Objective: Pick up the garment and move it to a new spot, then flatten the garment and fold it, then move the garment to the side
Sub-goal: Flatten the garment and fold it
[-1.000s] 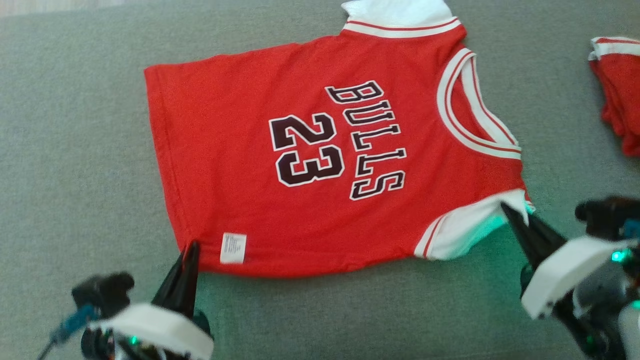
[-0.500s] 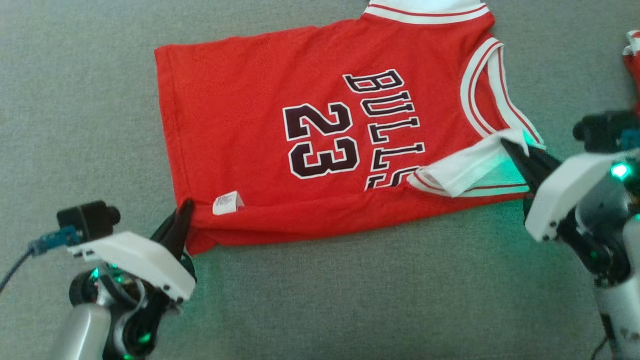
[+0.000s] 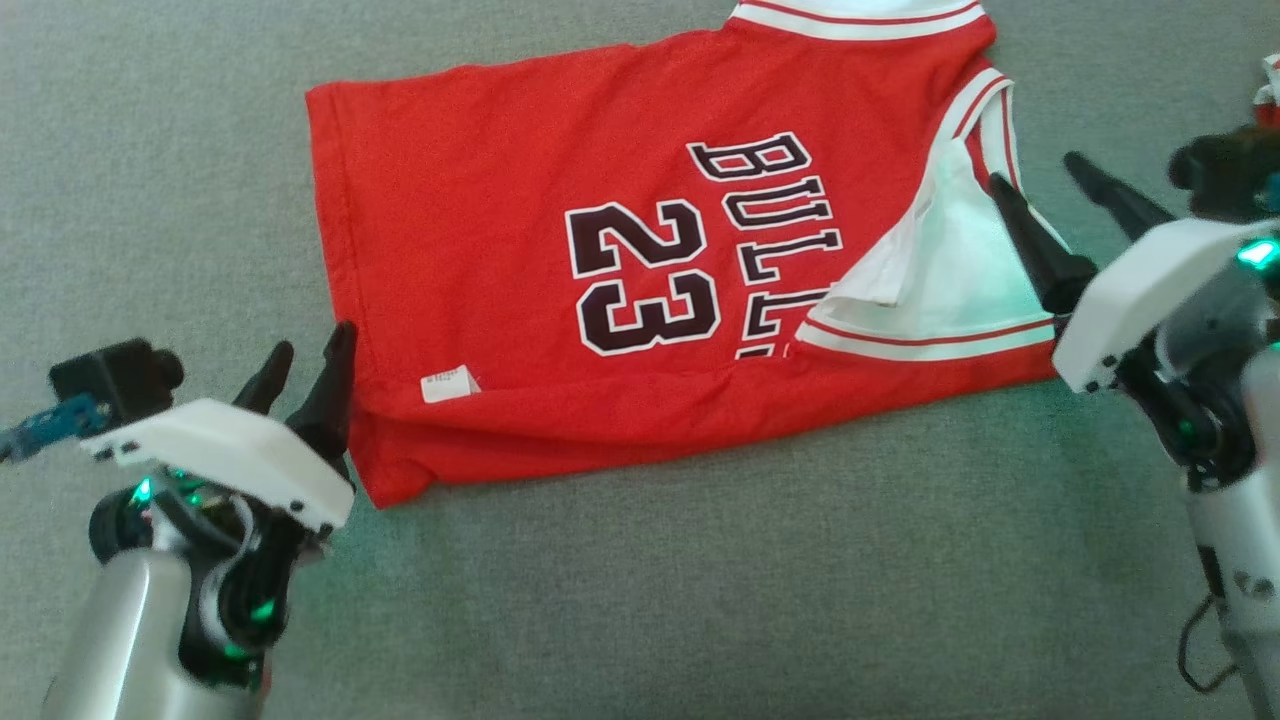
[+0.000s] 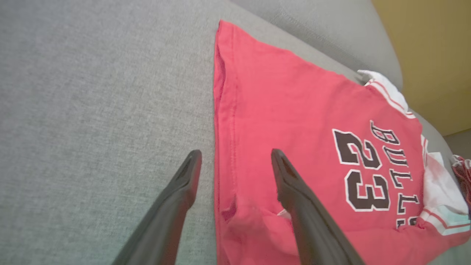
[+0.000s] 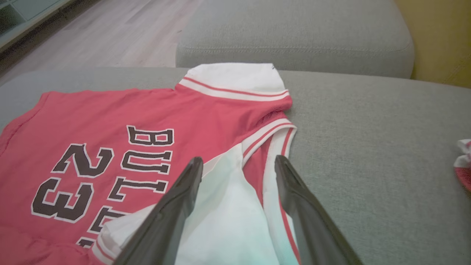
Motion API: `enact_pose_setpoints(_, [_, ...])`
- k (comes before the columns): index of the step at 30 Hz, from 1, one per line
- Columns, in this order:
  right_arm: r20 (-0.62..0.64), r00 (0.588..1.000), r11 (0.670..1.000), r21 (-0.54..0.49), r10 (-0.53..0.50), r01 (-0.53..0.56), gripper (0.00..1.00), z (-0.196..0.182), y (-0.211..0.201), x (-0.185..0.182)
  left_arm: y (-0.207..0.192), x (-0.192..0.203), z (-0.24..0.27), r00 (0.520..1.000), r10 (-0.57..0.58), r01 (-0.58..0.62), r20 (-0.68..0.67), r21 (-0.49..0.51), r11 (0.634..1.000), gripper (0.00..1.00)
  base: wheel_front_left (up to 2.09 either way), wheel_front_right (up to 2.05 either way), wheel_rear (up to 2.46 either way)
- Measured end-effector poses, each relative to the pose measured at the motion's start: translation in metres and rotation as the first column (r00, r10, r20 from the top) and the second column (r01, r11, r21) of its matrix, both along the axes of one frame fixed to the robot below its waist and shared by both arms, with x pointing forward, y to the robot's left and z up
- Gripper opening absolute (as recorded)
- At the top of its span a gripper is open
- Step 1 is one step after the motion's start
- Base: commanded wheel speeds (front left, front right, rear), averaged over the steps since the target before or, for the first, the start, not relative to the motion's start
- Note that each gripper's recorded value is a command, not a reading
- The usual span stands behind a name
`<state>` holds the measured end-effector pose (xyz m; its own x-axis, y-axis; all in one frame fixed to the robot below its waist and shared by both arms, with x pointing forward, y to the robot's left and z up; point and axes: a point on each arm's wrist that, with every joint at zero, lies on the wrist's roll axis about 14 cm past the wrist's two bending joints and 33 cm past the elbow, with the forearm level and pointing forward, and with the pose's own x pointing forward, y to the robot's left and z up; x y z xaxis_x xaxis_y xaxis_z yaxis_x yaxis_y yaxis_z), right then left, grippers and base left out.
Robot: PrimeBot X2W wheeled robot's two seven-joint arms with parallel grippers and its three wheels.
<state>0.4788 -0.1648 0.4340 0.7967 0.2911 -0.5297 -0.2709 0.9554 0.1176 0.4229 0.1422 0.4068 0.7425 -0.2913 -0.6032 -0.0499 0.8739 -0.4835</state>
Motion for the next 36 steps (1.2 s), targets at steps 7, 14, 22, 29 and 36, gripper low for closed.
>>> enact_pose_setpoints(7, [-0.032, 0.999, 0.999, -0.044, -0.01, 0.009, 1.0, -0.011, -0.017, -0.044, -0.001, -0.032, 0.001, 0.999, 0.017, -0.018, 0.044, 0.014, 1.0, 1.0, 0.0, 0.0, 0.0])
enact_pose_setpoints(14, [-0.19, 0.981, 0.992, -0.123, -0.043, 0.019, 1.0, -0.047, -0.037, -0.084, -0.015, -0.061, -0.024, 0.999, -0.041, 0.043, -0.033, 0.042, 0.998, 1.0, 0.0, 0.0, 0.0])
enact_pose_setpoints(22, [-0.24, 0.969, 0.987, -0.158, -0.064, 0.026, 1.0, -0.062, -0.044, -0.073, -0.014, -0.048, -0.036, 0.998, -0.051, 0.053, -0.043, 0.065, 0.996, 1.0, 0.0, 0.0, 0.0])
enact_pose_setpoints(29, [-0.253, 0.965, 0.987, -0.159, -0.064, 0.024, 1.0, -0.066, -0.043, -0.063, -0.017, -0.042, -0.041, 0.996, -0.069, 0.072, -0.051, 0.065, 0.995, 1.0, 0.0, 0.0, 0.0])
enact_pose_setpoints(36, [-0.315, 0.948, 0.993, -0.119, -0.05, 0.013, 0.73, -0.07, -0.037, -0.064, -0.024, -0.047, -0.045, 0.988, -0.13, 0.136, -0.079, 0.061, 0.989, 0.0, 0.0, 0.0, 0.0])
